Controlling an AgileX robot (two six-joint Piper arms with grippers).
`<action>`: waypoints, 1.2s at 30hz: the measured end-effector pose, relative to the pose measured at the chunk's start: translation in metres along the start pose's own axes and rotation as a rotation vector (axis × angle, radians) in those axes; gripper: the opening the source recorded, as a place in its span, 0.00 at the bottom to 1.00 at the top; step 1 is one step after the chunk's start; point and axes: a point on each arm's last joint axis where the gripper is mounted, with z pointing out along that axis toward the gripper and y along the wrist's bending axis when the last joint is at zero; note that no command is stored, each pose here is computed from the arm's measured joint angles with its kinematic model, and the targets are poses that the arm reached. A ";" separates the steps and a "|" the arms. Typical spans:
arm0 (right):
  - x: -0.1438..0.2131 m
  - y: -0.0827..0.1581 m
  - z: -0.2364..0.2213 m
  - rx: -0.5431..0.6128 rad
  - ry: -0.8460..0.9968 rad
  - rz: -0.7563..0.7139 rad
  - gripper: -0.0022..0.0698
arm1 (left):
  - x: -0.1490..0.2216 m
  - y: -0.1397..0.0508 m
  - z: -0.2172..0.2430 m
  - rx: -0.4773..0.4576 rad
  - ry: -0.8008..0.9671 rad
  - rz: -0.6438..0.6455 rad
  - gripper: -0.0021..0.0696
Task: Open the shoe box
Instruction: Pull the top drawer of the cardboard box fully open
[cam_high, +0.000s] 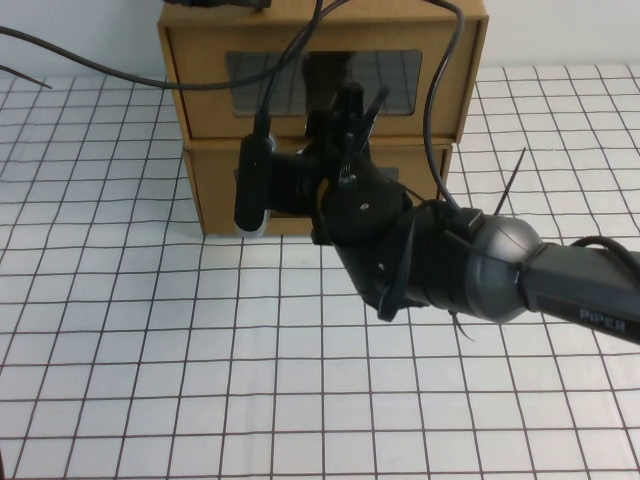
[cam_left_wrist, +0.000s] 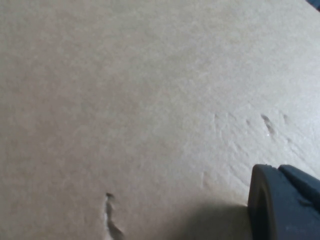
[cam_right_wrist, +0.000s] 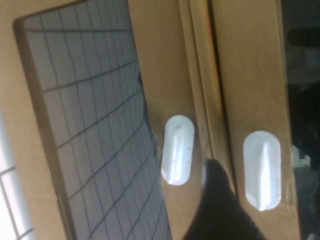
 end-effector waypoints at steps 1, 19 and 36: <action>0.001 -0.001 0.001 -0.002 0.000 0.001 0.53 | 0.000 0.000 0.000 0.000 0.000 0.000 0.02; 0.007 -0.001 0.010 -0.053 -0.053 0.008 0.43 | 0.000 0.000 0.000 0.000 0.000 0.000 0.02; 0.007 -0.001 0.025 -0.047 -0.054 0.019 0.41 | 0.000 0.000 0.000 0.002 -0.001 -0.001 0.02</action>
